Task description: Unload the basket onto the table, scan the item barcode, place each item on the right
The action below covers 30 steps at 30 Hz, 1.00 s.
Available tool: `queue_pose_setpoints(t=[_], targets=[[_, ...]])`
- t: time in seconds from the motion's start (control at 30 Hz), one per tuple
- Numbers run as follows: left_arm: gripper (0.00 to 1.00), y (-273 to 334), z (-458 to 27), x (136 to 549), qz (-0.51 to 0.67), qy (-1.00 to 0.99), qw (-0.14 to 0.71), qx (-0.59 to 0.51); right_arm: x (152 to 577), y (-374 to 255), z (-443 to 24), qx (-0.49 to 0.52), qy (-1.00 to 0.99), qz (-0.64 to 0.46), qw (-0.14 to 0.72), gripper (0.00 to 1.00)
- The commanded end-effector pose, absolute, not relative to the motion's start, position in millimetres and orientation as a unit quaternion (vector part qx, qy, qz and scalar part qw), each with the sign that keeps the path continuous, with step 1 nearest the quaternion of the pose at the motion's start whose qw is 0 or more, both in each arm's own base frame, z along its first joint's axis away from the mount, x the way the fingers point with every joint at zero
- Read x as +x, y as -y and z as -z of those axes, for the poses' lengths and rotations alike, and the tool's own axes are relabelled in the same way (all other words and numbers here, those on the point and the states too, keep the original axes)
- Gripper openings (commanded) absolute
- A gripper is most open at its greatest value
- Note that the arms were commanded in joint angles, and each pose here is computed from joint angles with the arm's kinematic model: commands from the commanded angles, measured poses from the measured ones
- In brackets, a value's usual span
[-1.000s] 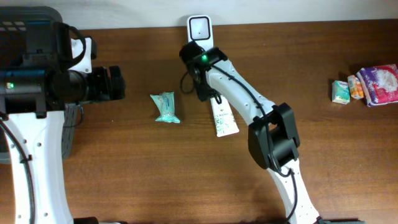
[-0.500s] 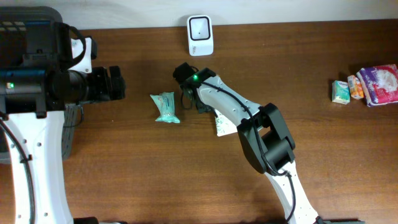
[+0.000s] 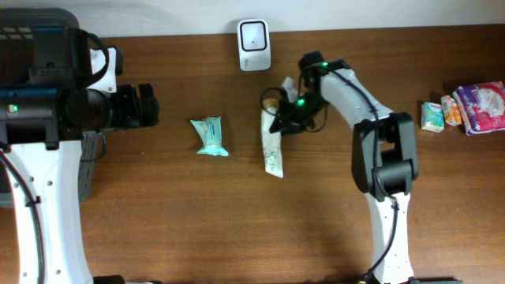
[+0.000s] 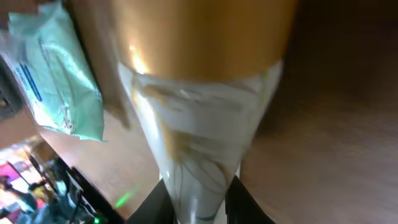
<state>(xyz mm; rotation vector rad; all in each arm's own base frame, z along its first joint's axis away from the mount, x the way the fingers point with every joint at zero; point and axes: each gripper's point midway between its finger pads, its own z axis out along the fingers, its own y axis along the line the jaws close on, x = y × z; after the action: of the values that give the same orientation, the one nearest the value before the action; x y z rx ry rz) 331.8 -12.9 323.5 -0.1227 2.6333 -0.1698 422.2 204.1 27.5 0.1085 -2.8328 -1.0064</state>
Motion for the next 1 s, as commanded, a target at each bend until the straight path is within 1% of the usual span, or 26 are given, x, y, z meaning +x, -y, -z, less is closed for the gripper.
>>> queue_pose_setpoints(t=[0.0, 0.07, 0.1, 0.13, 0.17, 0.2, 0.23, 0.27, 0.3, 0.33, 0.37, 0.43, 0.47, 0.53, 0.57, 0.6, 0.63, 0.67, 0.73, 0.77, 0.8, 0.87, 0.93, 0.97], targets=[[0.99, 15, -326, 331, 0.066, -0.965, 0.251, -0.037, 438, -156, -22, -0.005, 0.943, 0.328, 0.05, 0.21], [0.99, 15, -326, 331, 0.066, -0.965, 0.251, -0.037, 442, -137, -23, -0.014, 0.943, 0.33, 0.043, 0.29], [0.99, 15, -326, 331, 0.066, -0.965, 0.251, -0.037, 443, -127, -26, -0.015, 0.938, 0.343, 0.04, 0.28], [0.99, 15, -326, 331, 0.066, -0.965, 0.251, -0.037, 444, -126, -33, -0.015, 0.927, 0.374, 0.038, 0.24], [0.99, 15, -326, 331, 0.066, -0.965, 0.251, -0.037, 440, -125, -38, -0.01, 0.92, 0.39, 0.041, 0.23], [0.99, 15, -326, 331, 0.066, -0.965, 0.251, -0.037, 433, -122, -34, -0.01, 0.926, 0.374, 0.056, 0.25], [0.99, 15, -326, 331, 0.066, -0.965, 0.251, -0.037, 430, -117, -32, -0.009, 0.935, 0.348, 0.063, 0.28], [0.99, 15, -326, 331, 0.066, -0.965, 0.251, -0.037, 429, -110, -33, -0.006, 0.945, 0.321, 0.064, 0.29], [0.99, 15, -326, 331, 0.066, -0.965, 0.251, -0.037, 431, -98, -38, -0.006, 0.961, 0.269, 0.064, 0.29], [0.99, 15, -326, 331, 0.066, -0.965, 0.251, -0.037, 434, -85, -52, -0.015, 0.976, 0.21, 0.06, 0.32], [0.99, 15, -326, 331, 0.066, -0.965, 0.251, -0.037, 435, -84, -60, -0.007, 0.98, 0.189, 0.058, 0.36], [0.99, 15, -326, 331, 0.066, -0.965, 0.251, -0.037, 432, -89, -73, 0.006, 0.996, 0.076, 0.053, 0.43], [0.99, 15, -326, 331, 0.066, -0.965, 0.251, -0.037, 427, -105, -71, 0.028, 0.997, 0.044, 0.053, 0.51], [0.99, 15, -326, 331, 0.066, -0.965, 0.251, -0.037, 419, -133, -69, 0.072, 0.996, 0.017, 0.051, 0.59], [0.99, 15, -326, 331, 0.066, -0.965, 0.251, -0.037, 417, -141, -69, 0.091, 0.995, -0.007, 0.044, 0.67], [0.99, 15, -326, 331, 0.066, -0.965, 0.251, -0.037, 418, -140, -69, 0.101, 0.994, -0.033, 0.035, 0.9], [0.99, 15, -326, 331, 0.066, -0.965, 0.251, -0.037, 420, -136, -69, 0.096, 0.994, -0.032, 0.036, 1.0], [0.99, 15, -326, 331, 0.066, -0.965, 0.251, -0.037, 422, -129, -69, 0.085, 0.995, -0.027, 0.038, 0.99], [0.99, 15, -326, 331, 0.066, -0.965, 0.251, -0.037, 425, -111, -68, 0.051, 0.996, 0.049, 0.055, 0.99], [0.99, 15, -326, 331, 0.066, -0.965, 0.251, -0.037, 424, -110, -67, 0.064, 0.992, 0.093, 0.063, 0.99], [0.99, 15, -326, 331, 0.066, -0.965, 0.251, -0.037, 420, -107, -64, 0.084, 0.981, 0.161, 0.074, 0.99], [0.99, 15, -326, 331, 0.066, -0.965, 0.251, -0.037, 415, -98, -54, 0.088, 0.97, 0.214, 0.08, 0.99], [0.99, 15, -326, 331, 0.066, -0.965, 0.251, -0.037, 413, -101, -43, 0.089, 0.947, 0.302, 0.066, 1.0], [0.99, 15, -326, 331, 0.066, -0.965, 0.251, -0.037, 414, -103, -36, 0.08, 0.941, 0.324, 0.059, 0.97]])
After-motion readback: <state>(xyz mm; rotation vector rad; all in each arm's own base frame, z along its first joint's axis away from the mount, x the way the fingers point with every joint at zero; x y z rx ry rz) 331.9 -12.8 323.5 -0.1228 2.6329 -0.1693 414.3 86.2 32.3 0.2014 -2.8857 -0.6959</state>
